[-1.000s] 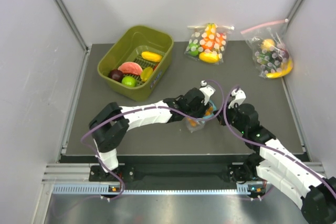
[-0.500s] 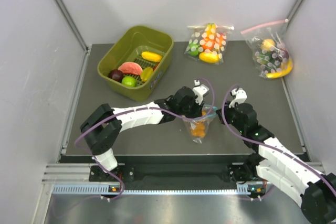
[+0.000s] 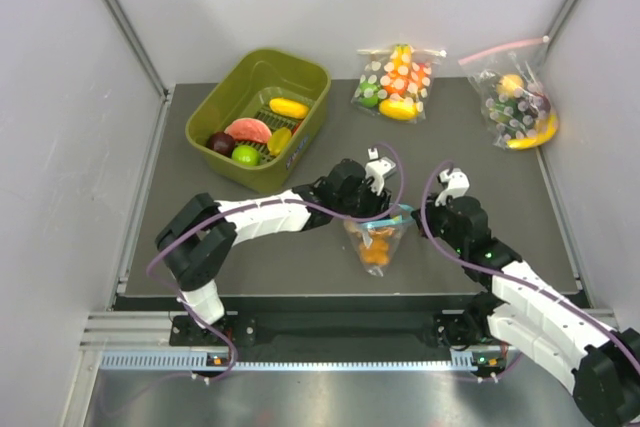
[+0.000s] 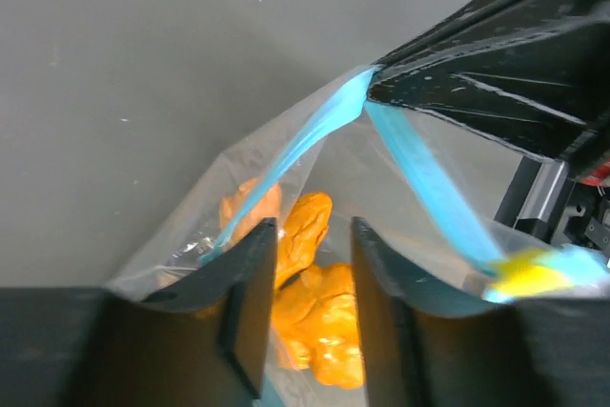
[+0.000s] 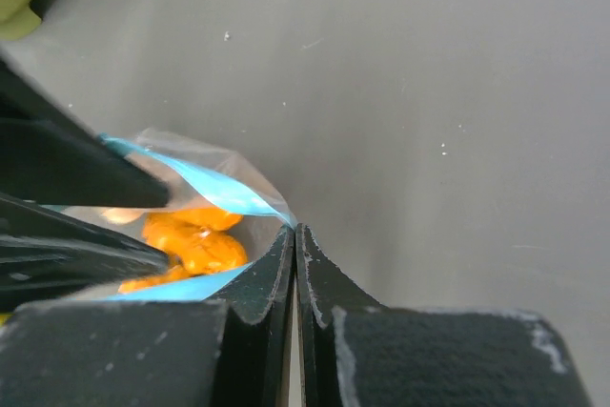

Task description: Open the zip-top bag and remove the fake food

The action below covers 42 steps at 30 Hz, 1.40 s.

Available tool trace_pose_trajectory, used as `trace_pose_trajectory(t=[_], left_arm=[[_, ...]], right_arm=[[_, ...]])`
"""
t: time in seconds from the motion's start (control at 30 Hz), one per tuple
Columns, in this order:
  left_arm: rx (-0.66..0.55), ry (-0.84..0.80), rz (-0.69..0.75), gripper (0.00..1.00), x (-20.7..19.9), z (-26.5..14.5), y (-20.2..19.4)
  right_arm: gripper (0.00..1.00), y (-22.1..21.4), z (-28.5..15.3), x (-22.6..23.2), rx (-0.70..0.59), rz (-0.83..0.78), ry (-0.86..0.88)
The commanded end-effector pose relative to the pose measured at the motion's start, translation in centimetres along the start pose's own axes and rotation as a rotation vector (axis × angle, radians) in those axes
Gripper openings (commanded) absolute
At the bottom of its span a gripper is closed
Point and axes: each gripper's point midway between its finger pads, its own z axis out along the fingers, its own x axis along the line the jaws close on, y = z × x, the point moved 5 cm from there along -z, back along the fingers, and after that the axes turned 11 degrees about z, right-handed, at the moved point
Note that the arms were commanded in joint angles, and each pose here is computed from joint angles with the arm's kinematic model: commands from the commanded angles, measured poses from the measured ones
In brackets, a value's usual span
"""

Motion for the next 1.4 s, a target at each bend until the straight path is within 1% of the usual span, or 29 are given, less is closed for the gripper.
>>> trace_pose_trajectory(t=[0.0,0.1,0.17,0.2,0.23,0.33,0.4,0.53,0.57,0.63,0.77,0.83,0.9,1.0,1.03,1.13,1.17,1.23,1.27,1.37], left_arm=[[0.05,-0.04,-0.033,0.46,-0.7,0.9,-0.5],[0.085,-0.034,-0.043,0.49,-1.0,1.4,-1.3],[0.086,-0.036,-0.044,0.54,-1.1,1.7,-1.2],[0.117,-0.032,-0.046,0.55,-1.3,1.7,-1.8],[0.117,-0.03,-0.041,0.59,-1.3,1.9,-1.7],[0.133,-0.01,-0.021,0.61,-1.6,2.5,-1.8],[0.14,0.001,-0.01,0.71,-1.8,2.9,-2.0],[0.142,0.021,0.003,0.82,-2.2,3.6,-1.7],[0.146,0.025,0.019,0.89,-2.5,3.7,-1.7],[0.184,0.088,0.044,0.91,-2.3,3.9,-1.8],[0.273,0.189,0.143,0.91,-2.6,4.4,-2.6],[0.289,0.247,0.168,0.9,-2.3,4.4,-2.6],[0.335,0.277,0.184,0.89,-2.2,4.2,-3.4],[0.364,0.322,0.199,0.79,-1.6,3.8,-4.1],[0.37,0.325,0.202,0.75,-1.6,3.8,-4.3],[0.397,0.33,0.215,0.7,-1.5,3.8,-5.0],[0.404,0.332,0.22,0.63,-1.7,4.0,-5.2],[0.417,0.337,0.228,0.54,-1.6,3.9,-5.4],[0.415,0.346,0.23,0.44,-1.5,3.8,-5.4],[0.396,0.359,0.235,0.31,-1.5,3.4,-4.7]], right_arm=[[0.0,1.5,-0.5,0.8,-0.055,-0.02,0.033],[0.0,2.0,-1.0,1.3,-0.094,-0.015,0.071],[0.0,2.7,-1.4,2.0,-0.122,-0.012,0.111],[0.0,3.0,-1.7,2.4,-0.138,-0.01,0.133],[0.0,3.2,-1.8,2.7,-0.142,-0.009,0.146],[0.0,4.0,-2.4,3.3,-0.169,-0.004,0.167],[0.0,4.3,-2.7,3.6,-0.177,-0.004,0.178],[0.0,4.3,-3.0,3.7,-0.177,-0.004,0.186],[0.0,4.3,-3.1,3.8,-0.179,-0.003,0.187],[0.0,4.3,-3.1,3.8,-0.178,-0.004,0.19],[0.0,4.6,-3.3,4.0,-0.188,-0.003,0.192],[0.0,4.8,-3.4,3.9,-0.194,-0.004,0.183],[0.0,5.1,-3.5,4.0,-0.206,-0.005,0.179],[0.0,5.7,-3.8,4.1,-0.232,-0.005,0.178],[0.0,5.4,-3.8,3.9,-0.217,-0.007,0.165],[0.0,5.8,-4.1,4.0,-0.225,-0.009,0.166],[0.0,5.9,-4.2,4.1,-0.229,-0.01,0.165],[0.0,6.2,-4.3,4.2,-0.235,-0.014,0.166],[0.0,6.2,-4.3,4.2,-0.234,-0.016,0.163],[0.0,6.2,-4.2,4.0,-0.229,-0.018,0.151]])
